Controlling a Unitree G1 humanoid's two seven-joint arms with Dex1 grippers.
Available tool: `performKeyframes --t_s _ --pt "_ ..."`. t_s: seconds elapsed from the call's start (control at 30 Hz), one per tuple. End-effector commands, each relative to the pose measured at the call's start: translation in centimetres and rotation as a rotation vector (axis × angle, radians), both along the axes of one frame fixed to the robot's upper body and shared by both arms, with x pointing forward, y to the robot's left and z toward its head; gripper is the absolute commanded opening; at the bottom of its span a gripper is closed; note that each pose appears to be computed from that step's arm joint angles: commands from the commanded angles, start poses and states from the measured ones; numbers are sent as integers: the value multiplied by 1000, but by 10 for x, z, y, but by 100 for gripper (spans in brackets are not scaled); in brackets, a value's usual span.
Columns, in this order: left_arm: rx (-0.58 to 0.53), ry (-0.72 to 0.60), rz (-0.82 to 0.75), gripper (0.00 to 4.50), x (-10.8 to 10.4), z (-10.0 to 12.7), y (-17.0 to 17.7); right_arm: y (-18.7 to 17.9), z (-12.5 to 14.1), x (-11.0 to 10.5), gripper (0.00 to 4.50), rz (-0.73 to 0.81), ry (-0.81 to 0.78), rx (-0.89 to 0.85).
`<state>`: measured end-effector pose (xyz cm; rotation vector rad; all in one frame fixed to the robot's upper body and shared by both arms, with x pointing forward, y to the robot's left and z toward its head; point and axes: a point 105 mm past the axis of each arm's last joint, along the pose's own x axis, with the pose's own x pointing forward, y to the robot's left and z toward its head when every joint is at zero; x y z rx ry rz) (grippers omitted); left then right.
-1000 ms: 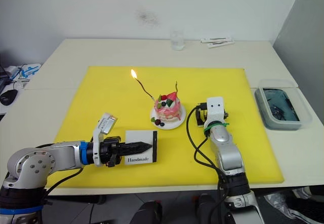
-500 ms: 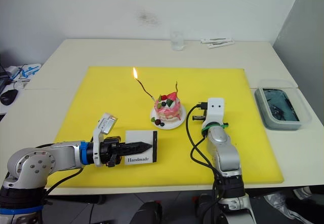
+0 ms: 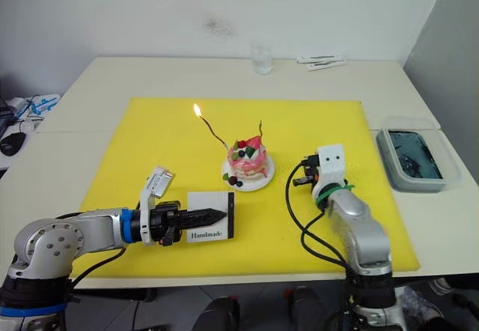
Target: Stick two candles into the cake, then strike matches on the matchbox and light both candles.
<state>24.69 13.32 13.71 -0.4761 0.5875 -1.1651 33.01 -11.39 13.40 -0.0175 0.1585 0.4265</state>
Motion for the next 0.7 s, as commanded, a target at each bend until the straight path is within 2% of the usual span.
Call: performKeyframes --t_s 0.03,0.33,0.7 --pt "-17 -42 -24 0 -2 11 -3 2 19 -19 3 146 -57 -12" --pt "-20 -41 -40 0 -1 12 -6 -8 15 -43 3 319 -47 -101" --pt "-45 -48 -77 0 5 15 -20 19 45 -77 3 644 -144 -240"
